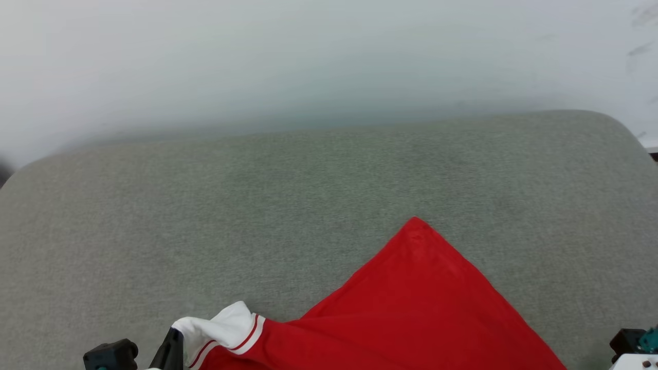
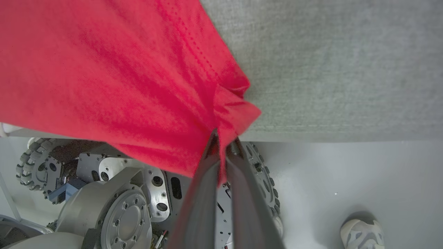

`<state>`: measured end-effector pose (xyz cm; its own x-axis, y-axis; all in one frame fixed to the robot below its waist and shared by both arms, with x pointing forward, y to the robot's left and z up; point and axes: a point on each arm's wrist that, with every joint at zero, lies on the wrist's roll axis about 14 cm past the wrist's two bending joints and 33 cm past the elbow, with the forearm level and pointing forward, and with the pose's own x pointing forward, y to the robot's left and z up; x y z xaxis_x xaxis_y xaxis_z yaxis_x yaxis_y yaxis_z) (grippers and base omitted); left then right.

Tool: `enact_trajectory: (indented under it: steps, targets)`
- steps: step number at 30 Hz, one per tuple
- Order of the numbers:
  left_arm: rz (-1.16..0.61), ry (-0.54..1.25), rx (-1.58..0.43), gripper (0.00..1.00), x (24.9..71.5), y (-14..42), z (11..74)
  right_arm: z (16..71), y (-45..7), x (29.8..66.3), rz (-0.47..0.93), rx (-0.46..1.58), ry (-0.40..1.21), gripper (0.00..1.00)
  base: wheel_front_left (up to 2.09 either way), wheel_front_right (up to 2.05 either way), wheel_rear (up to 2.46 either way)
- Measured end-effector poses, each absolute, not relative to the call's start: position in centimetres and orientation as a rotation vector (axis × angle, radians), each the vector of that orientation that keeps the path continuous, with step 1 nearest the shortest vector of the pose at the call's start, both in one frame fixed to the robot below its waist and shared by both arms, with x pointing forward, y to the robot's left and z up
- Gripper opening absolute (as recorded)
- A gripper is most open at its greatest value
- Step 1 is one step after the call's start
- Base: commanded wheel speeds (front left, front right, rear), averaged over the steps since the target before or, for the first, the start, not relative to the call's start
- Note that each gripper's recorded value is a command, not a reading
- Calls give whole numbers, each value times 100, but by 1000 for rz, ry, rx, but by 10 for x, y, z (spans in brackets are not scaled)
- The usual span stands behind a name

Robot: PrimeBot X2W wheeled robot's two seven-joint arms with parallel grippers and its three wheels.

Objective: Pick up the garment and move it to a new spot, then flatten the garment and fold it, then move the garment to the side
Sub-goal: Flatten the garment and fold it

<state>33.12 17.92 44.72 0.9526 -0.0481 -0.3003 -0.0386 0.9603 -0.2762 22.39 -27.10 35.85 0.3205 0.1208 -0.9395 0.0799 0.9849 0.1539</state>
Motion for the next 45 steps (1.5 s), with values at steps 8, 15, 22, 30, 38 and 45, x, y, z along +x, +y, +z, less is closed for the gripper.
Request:
enact_trajectory:
  steps: [8, 15, 22, 30, 38, 45]
  targets:
    - [-37, 322, -280, 0, 343, 169, 445, 402, -283, 275, -58, 187, 830, 100, 0, 0, 0]
    - [-72, 265, -272, 0, 370, 159, 457, 444, -274, 350, -37, 181, 510, 100, 0, 0, 0]
    - [-107, 201, -271, 0, 398, 146, 471, 451, -234, 422, 115, 168, 531, 100, 0, 0, 0]
    - [-117, 147, -261, 0, 417, 145, 480, 421, -184, 467, 309, 99, 868, 100, 0, 0, 0]
    - [-83, 182, -263, 0, 423, 150, 460, 375, -138, 474, 457, -3, 1096, 100, 0, 0, 0]
    - [-39, 212, -262, 0, 418, 162, 447, 363, -124, 471, 520, -32, 1207, 0, 0, 0, 0]
